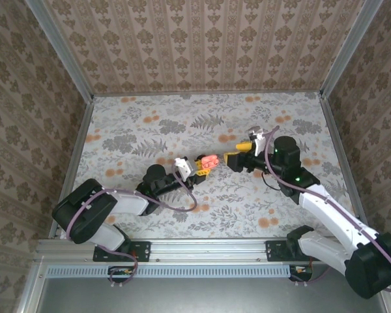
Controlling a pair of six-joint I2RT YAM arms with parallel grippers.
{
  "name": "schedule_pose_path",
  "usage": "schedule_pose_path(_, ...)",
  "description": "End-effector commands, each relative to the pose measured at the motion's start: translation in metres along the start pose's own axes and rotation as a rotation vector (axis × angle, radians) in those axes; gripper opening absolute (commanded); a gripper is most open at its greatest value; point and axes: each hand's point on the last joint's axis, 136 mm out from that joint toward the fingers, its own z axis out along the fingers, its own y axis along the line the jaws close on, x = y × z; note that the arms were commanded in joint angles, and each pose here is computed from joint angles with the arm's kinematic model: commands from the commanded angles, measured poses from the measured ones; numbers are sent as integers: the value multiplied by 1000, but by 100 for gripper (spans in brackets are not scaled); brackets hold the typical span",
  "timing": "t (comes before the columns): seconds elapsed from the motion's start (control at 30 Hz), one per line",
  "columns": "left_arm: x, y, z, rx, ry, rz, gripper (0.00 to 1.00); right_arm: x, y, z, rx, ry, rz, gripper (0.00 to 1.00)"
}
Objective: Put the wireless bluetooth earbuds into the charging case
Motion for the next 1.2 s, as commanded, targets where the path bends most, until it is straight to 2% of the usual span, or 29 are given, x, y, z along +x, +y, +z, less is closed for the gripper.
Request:
schedule_pose_path(0.0, -17, -9, -2, 71, -51, -2, 17, 2, 9, -7, -51, -6, -157, 80)
schedule_pose_path(0.13, -23, -15, -4, 114, -66, -4, 17, 8, 9, -12, -89, 40, -251, 86)
schedule_pose_path(0.23, -26, -17, -6, 138, -74, -8, 17, -1, 1, -20, -61, -15, -303, 87)
schedule_pose_path(0.37, -30, -23, -9, 183, -85, -4, 17, 8, 13, -28, -143, -66, -514, 84)
schedule_pose_path(0.5, -33, -26, -11, 205, -88, -7, 17, 26, 24, -31, -228, -29, -626, 77)
schedule_pose_path(0.77, -33, -26, -11, 213, -84, -10, 17, 41, 28, -20, -341, 45, -614, 59)
schedule_pose_path(0.97, -34, -26, -12, 211, -83, -11, 17, 43, 32, -10, -404, 70, -583, 51)
schedule_pose_path(1.17, -35, -26, -11, 210, -83, -14, 18, 47, 38, -4, -448, 77, -578, 46)
